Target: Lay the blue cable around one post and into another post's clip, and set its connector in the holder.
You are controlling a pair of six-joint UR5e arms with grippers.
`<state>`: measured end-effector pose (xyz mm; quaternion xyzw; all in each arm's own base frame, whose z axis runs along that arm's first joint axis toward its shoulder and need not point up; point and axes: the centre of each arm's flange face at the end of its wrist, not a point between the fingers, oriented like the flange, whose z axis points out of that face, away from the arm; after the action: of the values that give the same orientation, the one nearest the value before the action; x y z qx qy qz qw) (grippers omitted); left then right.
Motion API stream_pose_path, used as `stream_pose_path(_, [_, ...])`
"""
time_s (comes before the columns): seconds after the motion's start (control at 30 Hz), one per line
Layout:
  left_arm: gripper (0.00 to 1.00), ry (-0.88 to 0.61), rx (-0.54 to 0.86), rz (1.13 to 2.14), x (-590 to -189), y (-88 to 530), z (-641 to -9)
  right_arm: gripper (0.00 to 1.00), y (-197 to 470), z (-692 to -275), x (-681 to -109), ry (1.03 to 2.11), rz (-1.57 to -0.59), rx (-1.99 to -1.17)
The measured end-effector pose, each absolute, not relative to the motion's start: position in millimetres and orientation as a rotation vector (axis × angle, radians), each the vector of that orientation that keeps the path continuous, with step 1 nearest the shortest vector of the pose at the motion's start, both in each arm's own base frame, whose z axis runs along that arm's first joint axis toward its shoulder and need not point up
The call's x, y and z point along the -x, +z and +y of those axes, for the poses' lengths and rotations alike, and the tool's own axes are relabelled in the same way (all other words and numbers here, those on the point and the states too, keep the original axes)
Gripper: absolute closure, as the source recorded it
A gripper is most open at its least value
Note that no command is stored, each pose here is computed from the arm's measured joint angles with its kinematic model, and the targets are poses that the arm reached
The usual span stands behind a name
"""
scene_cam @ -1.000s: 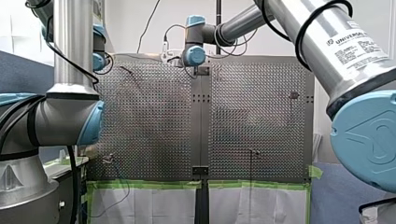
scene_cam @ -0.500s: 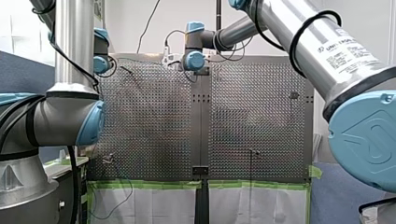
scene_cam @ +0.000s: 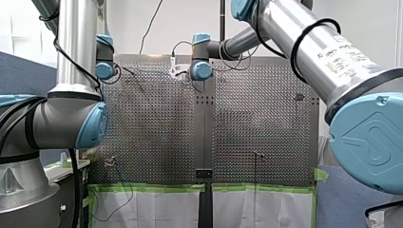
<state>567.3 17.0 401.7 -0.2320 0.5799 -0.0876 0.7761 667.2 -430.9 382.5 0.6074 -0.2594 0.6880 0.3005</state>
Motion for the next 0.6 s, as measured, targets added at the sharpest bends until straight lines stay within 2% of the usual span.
stream_pose_path(0.3, [1.00,-0.190,0.503,1.289,-573,384,12,0.98,369,-438,-665,1.790,-0.711,-1.629])
stream_pose_path(0.6, [1.00,-0.202,0.515,1.332,-576,357,5,0.98,358,-444,-653,1.698,-0.752,-1.678])
